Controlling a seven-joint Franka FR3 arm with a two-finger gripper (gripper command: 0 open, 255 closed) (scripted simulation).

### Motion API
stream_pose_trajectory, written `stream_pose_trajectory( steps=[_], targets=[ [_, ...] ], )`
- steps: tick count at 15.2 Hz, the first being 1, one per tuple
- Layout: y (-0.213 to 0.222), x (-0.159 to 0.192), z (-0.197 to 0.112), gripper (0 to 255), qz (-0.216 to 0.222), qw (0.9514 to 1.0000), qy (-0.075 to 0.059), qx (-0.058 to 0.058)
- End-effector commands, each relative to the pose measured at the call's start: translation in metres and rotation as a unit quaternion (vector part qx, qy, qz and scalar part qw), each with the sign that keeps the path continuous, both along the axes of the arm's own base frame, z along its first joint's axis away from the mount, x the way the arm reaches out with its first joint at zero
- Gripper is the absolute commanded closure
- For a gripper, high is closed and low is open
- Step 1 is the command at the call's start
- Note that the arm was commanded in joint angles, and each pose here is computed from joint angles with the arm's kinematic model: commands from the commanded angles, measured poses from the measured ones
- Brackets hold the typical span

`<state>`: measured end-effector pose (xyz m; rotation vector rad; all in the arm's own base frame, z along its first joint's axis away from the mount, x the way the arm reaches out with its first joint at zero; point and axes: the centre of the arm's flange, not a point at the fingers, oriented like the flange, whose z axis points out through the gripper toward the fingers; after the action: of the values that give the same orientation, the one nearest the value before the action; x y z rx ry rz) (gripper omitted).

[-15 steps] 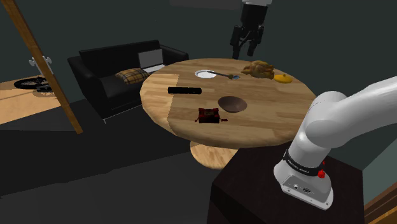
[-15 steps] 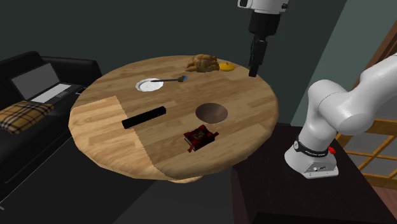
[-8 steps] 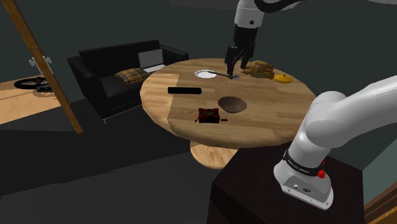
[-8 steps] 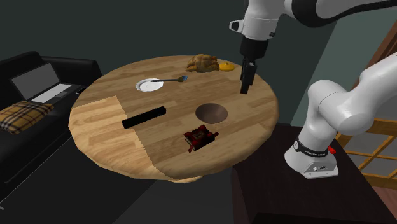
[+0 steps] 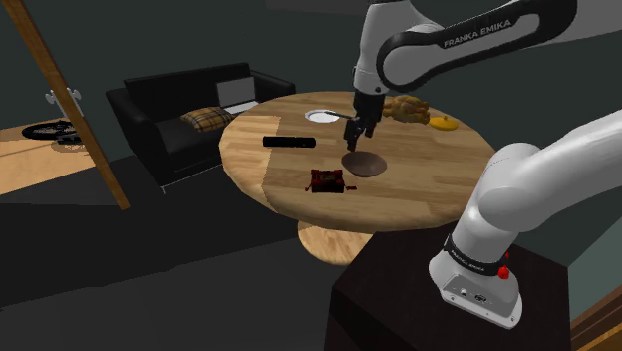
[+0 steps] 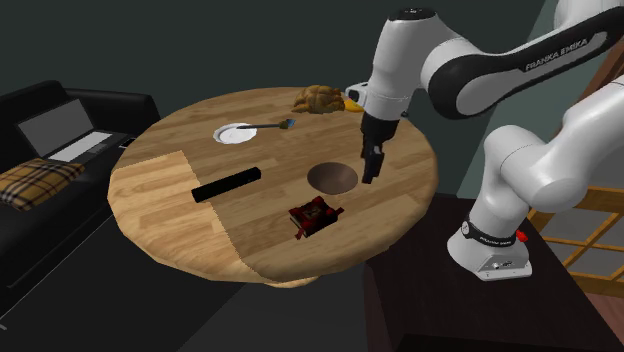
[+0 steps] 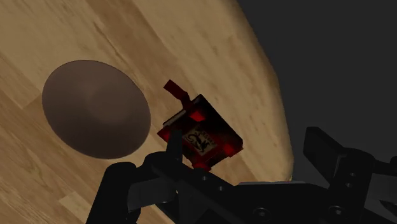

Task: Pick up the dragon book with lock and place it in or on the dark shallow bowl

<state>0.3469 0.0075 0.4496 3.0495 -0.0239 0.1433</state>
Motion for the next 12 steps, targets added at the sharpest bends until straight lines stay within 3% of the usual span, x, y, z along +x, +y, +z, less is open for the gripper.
stream_pose_trajectory(
  steps=[1,12],
  targets=[
    [-0.001,0.006,-0.026,0,0.012,0.9999,-0.004,-0.011],
    [-0.016,0.042,-0.165,0,0.071,0.9945,-0.021,-0.074]
  ],
)
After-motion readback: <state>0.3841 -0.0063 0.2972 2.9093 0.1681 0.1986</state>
